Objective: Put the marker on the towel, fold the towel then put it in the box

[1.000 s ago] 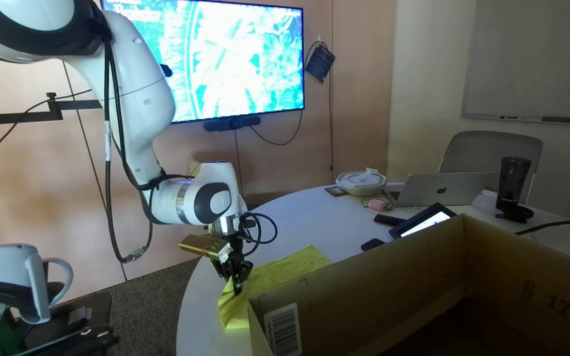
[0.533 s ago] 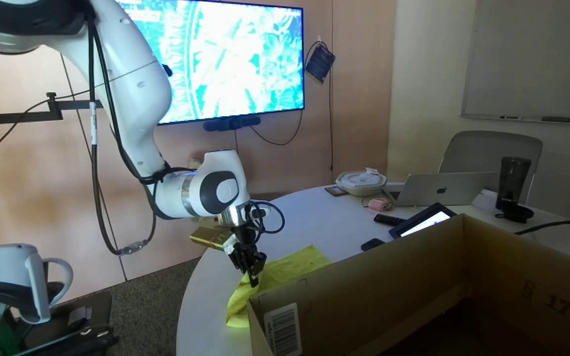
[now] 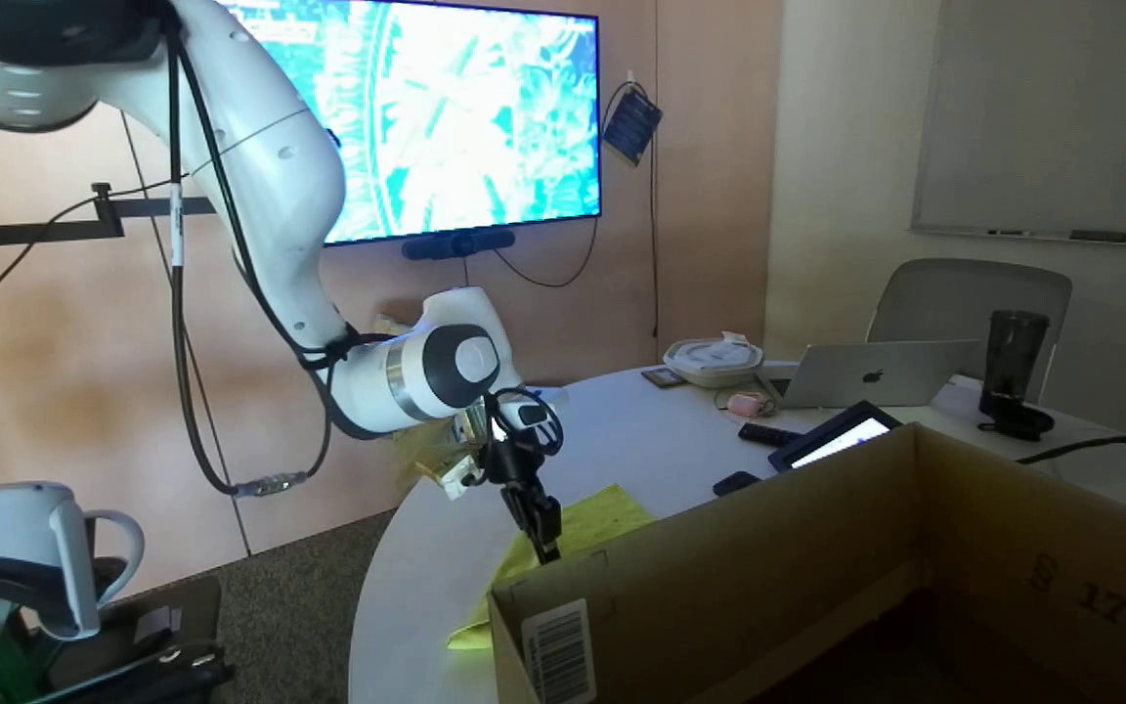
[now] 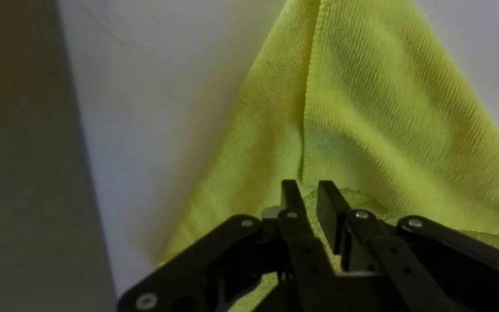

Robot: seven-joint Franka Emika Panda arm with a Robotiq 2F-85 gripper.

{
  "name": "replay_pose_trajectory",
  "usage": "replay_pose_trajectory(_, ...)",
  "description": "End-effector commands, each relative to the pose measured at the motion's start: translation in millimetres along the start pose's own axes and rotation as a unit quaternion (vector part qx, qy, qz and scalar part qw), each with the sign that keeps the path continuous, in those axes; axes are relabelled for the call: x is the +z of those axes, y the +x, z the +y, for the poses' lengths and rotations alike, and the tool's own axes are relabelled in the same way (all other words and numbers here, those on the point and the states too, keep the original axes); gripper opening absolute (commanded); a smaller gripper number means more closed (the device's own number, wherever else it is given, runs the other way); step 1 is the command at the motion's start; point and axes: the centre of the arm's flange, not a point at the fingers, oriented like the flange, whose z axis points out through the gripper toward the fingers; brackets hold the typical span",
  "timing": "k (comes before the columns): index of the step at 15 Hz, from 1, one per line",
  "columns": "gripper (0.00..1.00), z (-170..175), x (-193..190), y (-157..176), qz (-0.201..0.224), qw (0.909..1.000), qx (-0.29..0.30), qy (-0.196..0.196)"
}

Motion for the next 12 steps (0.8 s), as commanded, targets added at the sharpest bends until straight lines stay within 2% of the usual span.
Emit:
replay_pose_trajectory(1,0.13,-6.3,13.1,16.6,-0.008,0.9971,0.065,-0.039)
replay_pose_trajectory(5,0.12,-12.3,8.1,17.1,-0.035,0.9937,0.100,-0.038)
replay_pose_trajectory(6,0.19,-14.6,2.3,18.0,-0.042,0.9934,0.103,-0.028)
replay_pose_trajectory(7,0.37,-18.0,-4.1,20.5,-0.045,0.9931,0.106,-0.022)
replay_pose_trajectory(8,0.38,-22.0,-9.7,23.8,-0.050,0.9928,0.108,-0.016)
replay_pose_trajectory(9,0.44,-28.8,-15.4,29.5,-0.053,0.9923,0.111,-0.014)
replay_pose_trajectory(12,0.68,-47.8,-33.4,49.9,-0.068,0.9900,0.123,-0.007)
